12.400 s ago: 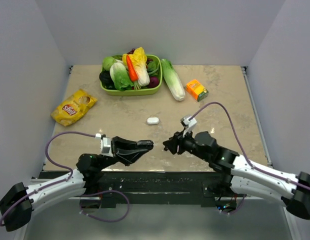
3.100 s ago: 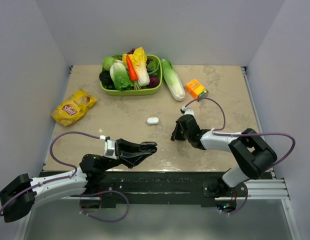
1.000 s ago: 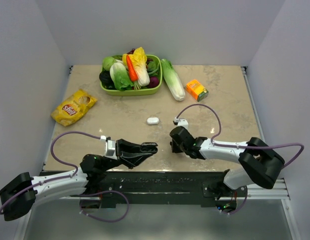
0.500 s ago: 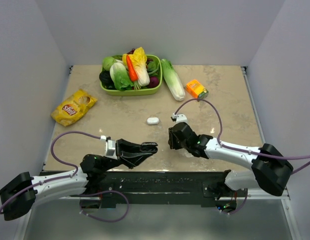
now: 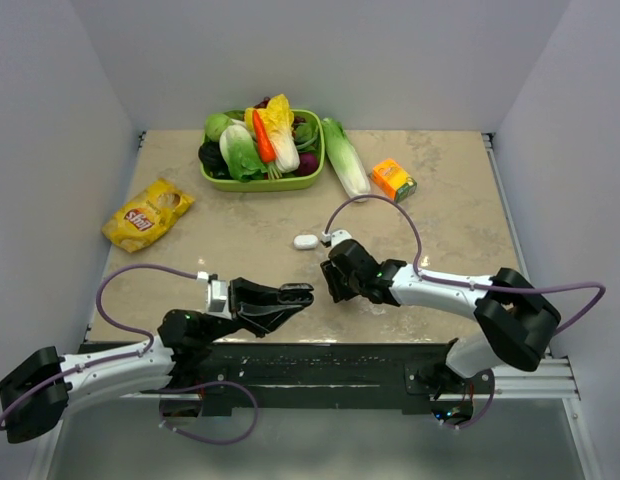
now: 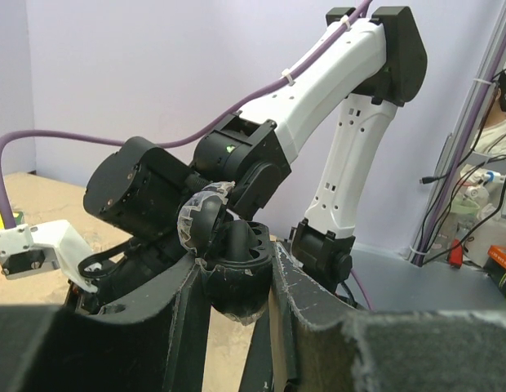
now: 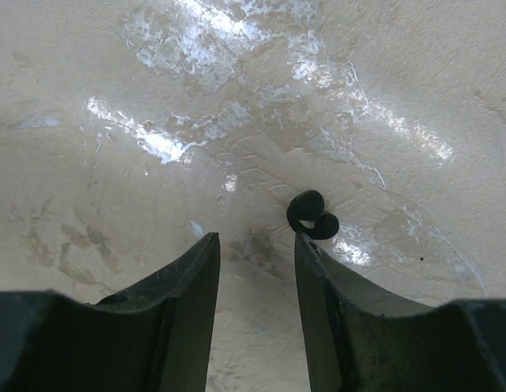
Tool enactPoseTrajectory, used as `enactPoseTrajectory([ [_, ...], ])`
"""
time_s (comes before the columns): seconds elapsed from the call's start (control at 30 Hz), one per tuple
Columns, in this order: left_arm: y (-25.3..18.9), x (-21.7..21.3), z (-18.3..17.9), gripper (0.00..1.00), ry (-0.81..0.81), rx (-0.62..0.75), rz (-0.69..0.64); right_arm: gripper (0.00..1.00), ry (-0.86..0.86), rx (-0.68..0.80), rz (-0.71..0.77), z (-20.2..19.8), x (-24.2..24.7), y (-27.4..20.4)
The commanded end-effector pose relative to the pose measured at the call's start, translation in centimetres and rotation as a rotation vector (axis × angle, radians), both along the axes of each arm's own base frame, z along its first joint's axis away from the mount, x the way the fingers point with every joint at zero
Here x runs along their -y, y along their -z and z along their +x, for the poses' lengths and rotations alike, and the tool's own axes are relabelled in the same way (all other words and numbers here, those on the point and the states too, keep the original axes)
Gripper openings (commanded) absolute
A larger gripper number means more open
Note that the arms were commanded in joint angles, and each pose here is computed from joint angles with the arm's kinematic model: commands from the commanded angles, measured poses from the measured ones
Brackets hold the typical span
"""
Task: Insert the wireless bluetooth earbuds into the charging case
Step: Pick up the earbud from the center of the board.
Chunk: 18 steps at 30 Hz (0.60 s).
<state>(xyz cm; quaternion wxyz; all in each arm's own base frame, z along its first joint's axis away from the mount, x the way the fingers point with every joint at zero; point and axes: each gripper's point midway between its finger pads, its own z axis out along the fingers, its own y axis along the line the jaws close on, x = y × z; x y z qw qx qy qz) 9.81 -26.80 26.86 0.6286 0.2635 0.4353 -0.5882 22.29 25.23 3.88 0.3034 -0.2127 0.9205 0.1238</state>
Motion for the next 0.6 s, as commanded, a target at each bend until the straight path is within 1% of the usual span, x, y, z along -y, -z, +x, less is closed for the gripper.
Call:
enactPoseTrajectory([
  [0.0, 6.6, -1.3, -0.6, 0.00, -0.009, -0.070, 0.095, 0.45, -0.028, 0.022, 0.007, 0.3, -0.4, -0.8],
  [0.4, 6.4, -1.2, -0.7, 0.00, -0.001, -0.064, 0.093, 0.45, 0.020, 0.000, -0.042, 1.1, -0.1, 0.7],
  [0.57, 6.4, -1.2, -0.7, 0.00, -0.002, -0.065, 0.093, 0.46, 0.044, 0.018, -0.037, 1.6, 0.2, 0.5],
])
